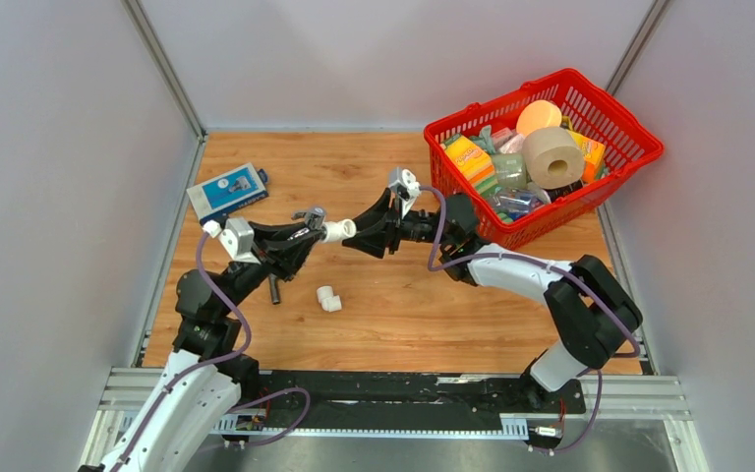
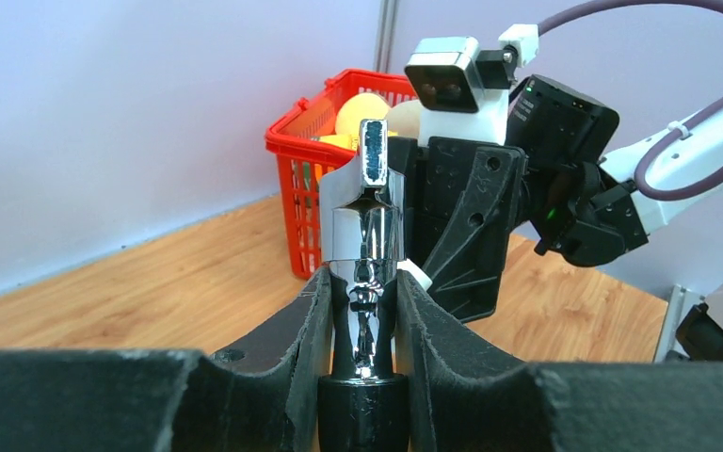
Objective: Install the water faucets
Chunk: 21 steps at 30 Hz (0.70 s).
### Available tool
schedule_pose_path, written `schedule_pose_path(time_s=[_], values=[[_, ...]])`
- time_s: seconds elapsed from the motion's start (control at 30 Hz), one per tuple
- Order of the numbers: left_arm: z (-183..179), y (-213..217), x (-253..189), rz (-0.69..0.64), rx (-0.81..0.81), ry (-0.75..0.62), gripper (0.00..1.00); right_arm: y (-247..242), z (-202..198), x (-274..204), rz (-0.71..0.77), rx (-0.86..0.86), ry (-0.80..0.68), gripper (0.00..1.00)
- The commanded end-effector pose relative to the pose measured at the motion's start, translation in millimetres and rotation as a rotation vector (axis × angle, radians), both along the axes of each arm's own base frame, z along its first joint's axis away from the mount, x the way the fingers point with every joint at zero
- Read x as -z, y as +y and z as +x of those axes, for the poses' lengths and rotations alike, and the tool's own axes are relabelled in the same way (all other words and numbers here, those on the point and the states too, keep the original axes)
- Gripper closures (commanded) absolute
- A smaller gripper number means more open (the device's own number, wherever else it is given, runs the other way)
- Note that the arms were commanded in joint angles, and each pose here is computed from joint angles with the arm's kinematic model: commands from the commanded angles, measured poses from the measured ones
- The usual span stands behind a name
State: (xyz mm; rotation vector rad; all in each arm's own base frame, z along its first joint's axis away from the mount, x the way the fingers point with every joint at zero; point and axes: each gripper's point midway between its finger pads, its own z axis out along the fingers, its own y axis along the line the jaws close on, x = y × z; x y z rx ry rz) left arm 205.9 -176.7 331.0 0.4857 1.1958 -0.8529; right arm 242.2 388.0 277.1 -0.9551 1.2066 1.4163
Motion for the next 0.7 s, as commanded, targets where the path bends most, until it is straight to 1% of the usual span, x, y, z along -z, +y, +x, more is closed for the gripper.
schedule_pose_path(time_s=[0.0,0.1,0.17,0.2,0.23,0.33,0.43,0.57,0.67], values=[[1,1,-3,-0.089,-0.002,0.081,1.00,-16,27,-47,0.069,0.165,-0.141,0.50],[28,19,7,-0.157,-0.162,0.268,1.00,-25,29,-49,0.045,0.241,-0.262,0.45],[38,24,17,-0.211,-0.216,0.400,1.00,-30,28,-47,0.024,0.309,-0.362,0.42],[40,25,25,-0.218,-0.230,0.449,1.00,-30,22,-47,0.018,0.323,-0.412,0.40],[43,28,24,-0.275,-0.250,0.500,1.00,-30,20,-43,0.001,0.364,-0.462,0.39],[47,26,34,-0.325,-0.255,0.611,1.00,-26,8,-29,-0.060,0.446,-0.670,0.37],[46,19,31,-0.358,-0.215,0.652,1.00,-16,-11,-20,-0.057,0.452,-0.793,0.33],[44,14,30,-0.384,-0.177,0.670,1.00,-6,-18,-8,-0.063,0.437,-0.854,0.32],[40,10,29,-0.402,-0.147,0.676,1.00,1,-11,2,-0.096,0.455,-0.881,0.32]])
